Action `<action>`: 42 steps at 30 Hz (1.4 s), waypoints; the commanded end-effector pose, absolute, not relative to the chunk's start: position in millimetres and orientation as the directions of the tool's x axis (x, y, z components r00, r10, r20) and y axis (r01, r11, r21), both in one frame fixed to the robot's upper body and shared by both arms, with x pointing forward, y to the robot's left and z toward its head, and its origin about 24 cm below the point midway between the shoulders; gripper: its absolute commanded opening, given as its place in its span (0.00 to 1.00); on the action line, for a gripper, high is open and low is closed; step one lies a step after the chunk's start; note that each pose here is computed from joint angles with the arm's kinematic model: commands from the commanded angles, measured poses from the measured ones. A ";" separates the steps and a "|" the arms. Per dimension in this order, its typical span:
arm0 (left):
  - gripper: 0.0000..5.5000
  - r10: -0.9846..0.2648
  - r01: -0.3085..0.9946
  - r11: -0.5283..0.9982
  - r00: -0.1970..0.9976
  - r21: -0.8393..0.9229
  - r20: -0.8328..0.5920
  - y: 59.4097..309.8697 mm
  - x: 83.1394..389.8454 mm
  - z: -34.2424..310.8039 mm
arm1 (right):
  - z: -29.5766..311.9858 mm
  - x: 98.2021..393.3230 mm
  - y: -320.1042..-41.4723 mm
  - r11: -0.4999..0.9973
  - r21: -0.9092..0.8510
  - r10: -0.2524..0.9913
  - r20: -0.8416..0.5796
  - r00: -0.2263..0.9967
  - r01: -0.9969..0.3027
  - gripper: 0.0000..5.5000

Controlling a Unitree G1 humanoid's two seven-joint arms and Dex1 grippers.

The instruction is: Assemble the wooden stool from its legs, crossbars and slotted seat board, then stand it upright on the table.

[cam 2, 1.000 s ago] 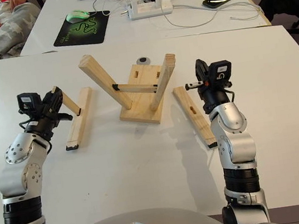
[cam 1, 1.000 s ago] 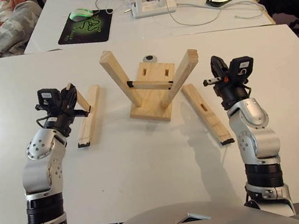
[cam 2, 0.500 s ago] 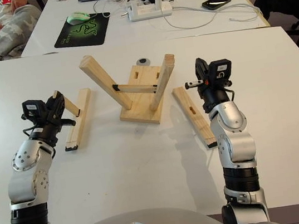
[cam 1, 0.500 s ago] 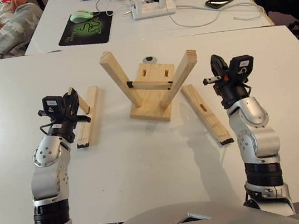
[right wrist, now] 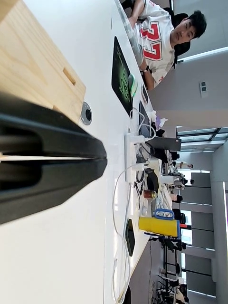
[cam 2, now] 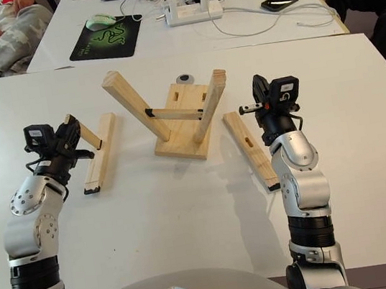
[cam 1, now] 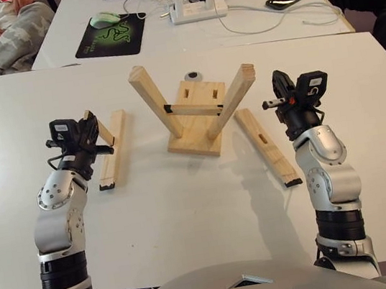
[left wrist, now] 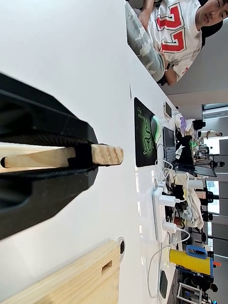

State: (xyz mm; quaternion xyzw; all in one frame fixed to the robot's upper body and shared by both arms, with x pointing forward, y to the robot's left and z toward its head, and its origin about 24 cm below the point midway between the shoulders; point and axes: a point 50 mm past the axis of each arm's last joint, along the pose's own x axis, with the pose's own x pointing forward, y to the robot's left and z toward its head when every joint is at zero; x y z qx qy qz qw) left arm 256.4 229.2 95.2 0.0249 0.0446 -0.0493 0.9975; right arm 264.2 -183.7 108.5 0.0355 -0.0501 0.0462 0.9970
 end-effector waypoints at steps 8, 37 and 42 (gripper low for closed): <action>0.30 -0.064 0.069 0.997 0.986 0.031 -0.154 232.1 252.9 86.9 | 108.8 264.5 -184.3 0.995 0.057 0.078 0.110 0.991 -0.085 0.00; 0.12 -0.095 0.096 0.995 0.995 -0.027 0.034 239.1 318.9 161.6 | 108.0 265.6 -180.3 0.993 0.054 0.095 0.105 0.990 -0.101 0.00; 0.01 -0.110 0.113 0.993 0.991 -0.036 0.080 228.9 319.8 168.2 | 108.7 267.6 -179.2 0.992 0.051 0.109 0.103 0.989 -0.115 0.00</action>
